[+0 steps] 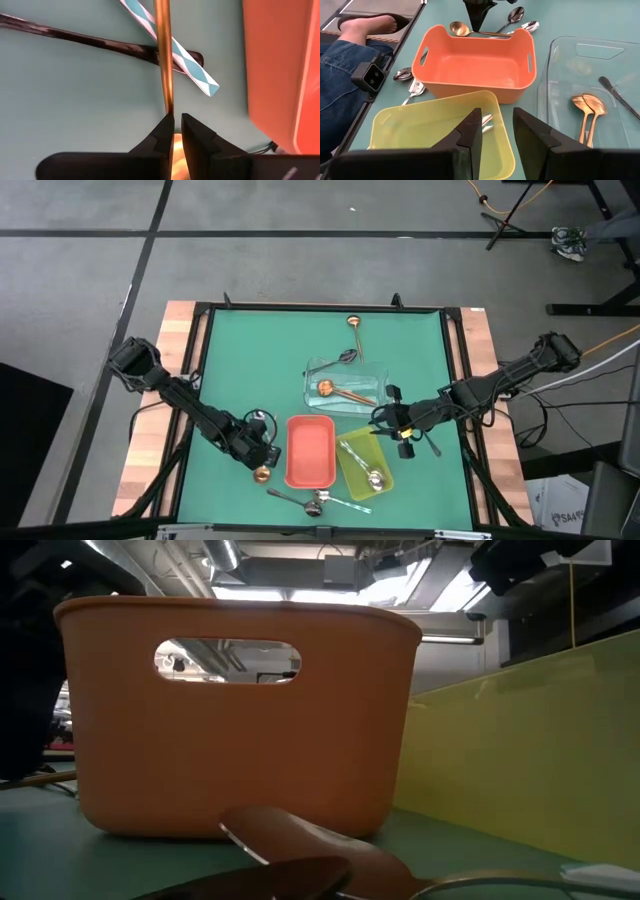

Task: Sort silverware by color (type)
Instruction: Put the gold spoon into the transparent bin

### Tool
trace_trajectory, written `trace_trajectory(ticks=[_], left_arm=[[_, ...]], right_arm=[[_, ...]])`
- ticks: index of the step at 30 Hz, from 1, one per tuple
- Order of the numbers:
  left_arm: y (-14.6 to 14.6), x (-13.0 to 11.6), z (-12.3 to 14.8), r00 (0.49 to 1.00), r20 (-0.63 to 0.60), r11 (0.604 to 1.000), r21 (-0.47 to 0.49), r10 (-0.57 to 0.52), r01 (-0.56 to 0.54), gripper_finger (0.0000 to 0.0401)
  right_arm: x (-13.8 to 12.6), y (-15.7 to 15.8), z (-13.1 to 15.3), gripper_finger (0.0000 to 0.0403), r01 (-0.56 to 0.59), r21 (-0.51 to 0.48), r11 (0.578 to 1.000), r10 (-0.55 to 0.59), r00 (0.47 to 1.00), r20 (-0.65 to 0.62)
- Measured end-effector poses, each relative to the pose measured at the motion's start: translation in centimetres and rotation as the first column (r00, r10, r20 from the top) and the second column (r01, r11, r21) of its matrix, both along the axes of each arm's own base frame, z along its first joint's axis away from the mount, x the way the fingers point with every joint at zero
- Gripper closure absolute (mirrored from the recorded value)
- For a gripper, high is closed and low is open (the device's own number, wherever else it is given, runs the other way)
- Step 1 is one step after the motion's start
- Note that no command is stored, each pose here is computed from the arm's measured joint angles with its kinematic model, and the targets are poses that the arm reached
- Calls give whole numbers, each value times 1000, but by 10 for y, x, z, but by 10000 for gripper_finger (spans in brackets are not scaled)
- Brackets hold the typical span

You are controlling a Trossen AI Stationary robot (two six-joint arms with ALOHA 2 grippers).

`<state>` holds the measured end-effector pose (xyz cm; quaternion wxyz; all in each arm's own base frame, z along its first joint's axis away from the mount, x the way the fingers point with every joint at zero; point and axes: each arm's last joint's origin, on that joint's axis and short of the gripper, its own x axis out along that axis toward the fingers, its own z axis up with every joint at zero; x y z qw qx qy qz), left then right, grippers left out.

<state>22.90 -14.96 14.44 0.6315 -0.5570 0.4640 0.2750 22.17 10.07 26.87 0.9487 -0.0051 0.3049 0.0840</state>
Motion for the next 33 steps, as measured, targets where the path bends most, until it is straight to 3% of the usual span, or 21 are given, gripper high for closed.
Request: trace_trajectory(ticks=[4,15,33], left_arm=[[0,0,0,1000,1,1000,4,-18,18,364],[1,1,0,1000,16,1000,29,-6,5,289],[4,-2,-4,1000,-15,996,84,8,-6,289]], right_arm=[[0,0,0,303,0,0,1000,0,1000,0],[0,0,0,303,0,-1,1000,0,1000,-2],[0,0,0,303,0,-1,1000,0,1000,-2]])
